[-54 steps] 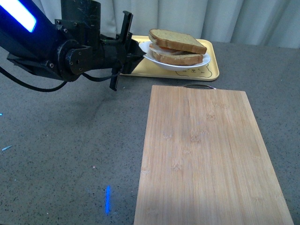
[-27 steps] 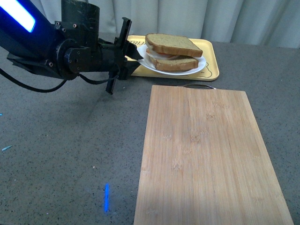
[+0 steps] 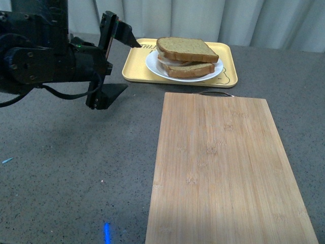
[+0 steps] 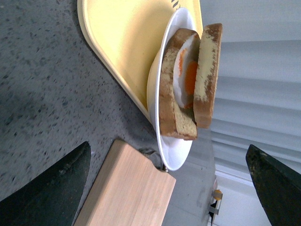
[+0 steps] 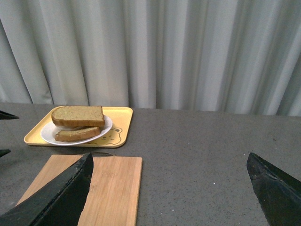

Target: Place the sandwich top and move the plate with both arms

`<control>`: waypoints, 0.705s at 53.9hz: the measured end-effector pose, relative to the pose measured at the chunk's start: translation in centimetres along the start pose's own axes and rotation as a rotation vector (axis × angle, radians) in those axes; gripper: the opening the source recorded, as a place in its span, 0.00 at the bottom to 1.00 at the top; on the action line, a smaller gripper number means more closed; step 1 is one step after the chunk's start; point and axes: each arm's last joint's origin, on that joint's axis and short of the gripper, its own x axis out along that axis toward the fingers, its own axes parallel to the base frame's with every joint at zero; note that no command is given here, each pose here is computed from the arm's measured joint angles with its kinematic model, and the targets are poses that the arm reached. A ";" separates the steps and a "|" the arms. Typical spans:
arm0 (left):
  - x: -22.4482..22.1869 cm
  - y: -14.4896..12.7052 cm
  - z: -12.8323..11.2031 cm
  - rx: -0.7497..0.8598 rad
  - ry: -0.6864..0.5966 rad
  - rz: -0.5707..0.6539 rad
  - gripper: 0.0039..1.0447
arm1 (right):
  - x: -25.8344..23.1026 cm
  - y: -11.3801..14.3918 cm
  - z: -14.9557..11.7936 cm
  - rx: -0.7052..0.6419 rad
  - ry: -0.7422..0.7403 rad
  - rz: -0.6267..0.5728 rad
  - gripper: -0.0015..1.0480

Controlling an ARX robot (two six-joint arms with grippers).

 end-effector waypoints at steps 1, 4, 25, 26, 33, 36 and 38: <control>-0.6 -0.1 -0.2 0.007 -0.005 0.007 0.94 | 0.0 0.0 0.0 0.000 0.000 0.000 0.91; -2.0 -0.1 -0.7 0.026 -0.010 0.025 0.94 | 0.0 0.0 0.0 0.000 0.000 0.000 0.91; -11.9 -0.6 -2.0 1.037 -0.732 0.126 0.33 | 0.0 0.0 0.0 0.000 0.000 0.000 0.91; -12.0 -0.6 -2.0 1.038 -0.733 0.126 0.31 | 0.0 0.0 0.0 0.000 0.000 0.000 0.91; -12.2 -0.2 -2.2 1.037 -0.722 0.138 0.12 | 0.0 0.0 0.0 0.000 0.000 0.000 0.91; -12.7 0.0 -2.2 1.044 -0.714 0.143 0.03 | 0.0 0.0 0.0 0.000 0.000 0.000 0.91; -14.0 0.2 -2.5 1.081 -0.687 0.145 0.03 | 0.0 0.0 0.0 0.000 0.000 0.001 0.91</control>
